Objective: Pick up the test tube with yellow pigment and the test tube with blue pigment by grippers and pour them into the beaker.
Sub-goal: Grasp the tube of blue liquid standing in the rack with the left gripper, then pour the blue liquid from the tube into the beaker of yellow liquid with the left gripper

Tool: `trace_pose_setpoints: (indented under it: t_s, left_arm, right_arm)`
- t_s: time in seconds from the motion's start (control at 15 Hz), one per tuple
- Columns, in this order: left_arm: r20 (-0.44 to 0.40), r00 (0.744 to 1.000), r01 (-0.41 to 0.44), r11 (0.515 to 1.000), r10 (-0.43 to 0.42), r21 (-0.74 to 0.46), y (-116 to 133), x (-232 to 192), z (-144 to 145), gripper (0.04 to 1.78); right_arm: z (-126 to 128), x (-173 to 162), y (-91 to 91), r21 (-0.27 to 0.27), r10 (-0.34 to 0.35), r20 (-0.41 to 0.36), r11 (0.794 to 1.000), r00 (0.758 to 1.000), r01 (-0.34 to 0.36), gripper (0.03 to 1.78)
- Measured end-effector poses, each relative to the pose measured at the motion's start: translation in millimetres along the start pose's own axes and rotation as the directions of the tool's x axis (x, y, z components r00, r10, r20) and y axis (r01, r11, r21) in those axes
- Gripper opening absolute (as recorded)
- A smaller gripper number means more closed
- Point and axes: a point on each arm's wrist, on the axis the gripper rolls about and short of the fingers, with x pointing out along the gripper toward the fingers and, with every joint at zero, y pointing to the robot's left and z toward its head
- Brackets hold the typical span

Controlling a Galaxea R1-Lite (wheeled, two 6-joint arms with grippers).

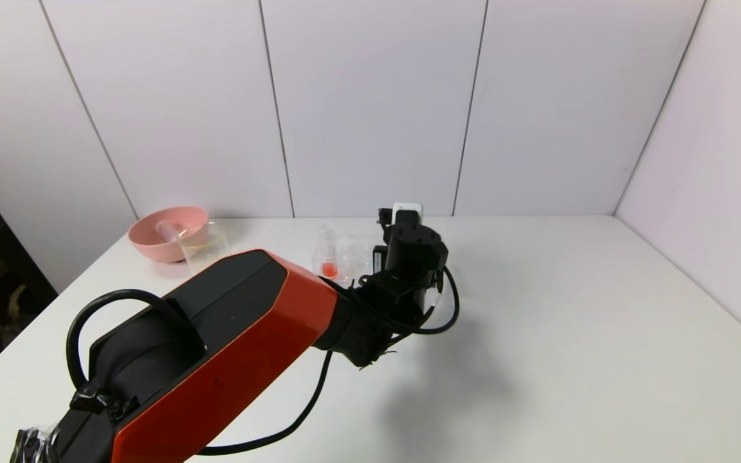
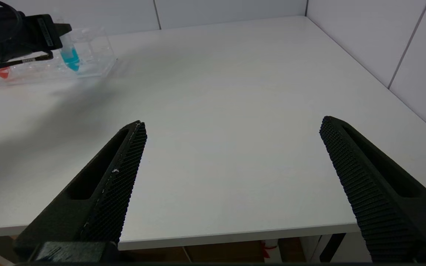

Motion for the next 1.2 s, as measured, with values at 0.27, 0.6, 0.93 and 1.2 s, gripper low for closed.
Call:
trace_pose_setpoints:
  t_s: [0.27, 0.6, 0.93, 1.2]
  left_arm:
    - [0.001, 1.0, -0.003, 1.0, 0.003, -0.002, 0, 0, 1, 0.44]
    - [0.003, 1.0, -0.003, 1.0, 0.003, -0.002, 1, 0, 2, 0.44]
    - [0.011, 1.0, -0.002, 1.0, 0.002, -0.008, 1, -3, 10, 0.44]
    - [0.015, 1.0, -0.002, 1.0, 0.002, -0.01, 0, -8, 25, 0.44]
  right_arm:
    - [0, 0, 0.0, 0.0, 0.0, 0.0, 1.0, 1.0, 0.0, 1.71]
    - [0, 0, 0.0, 0.0, 0.0, 0.0, 1.0, 1.0, 0.0, 1.71]
    - [0, 0, 0.0, 0.0, 0.0, 0.0, 1.0, 1.0, 0.0, 1.71]
    - [0, 0, 0.0, 0.0, 0.0, 0.0, 1.0, 1.0, 0.0, 1.71]
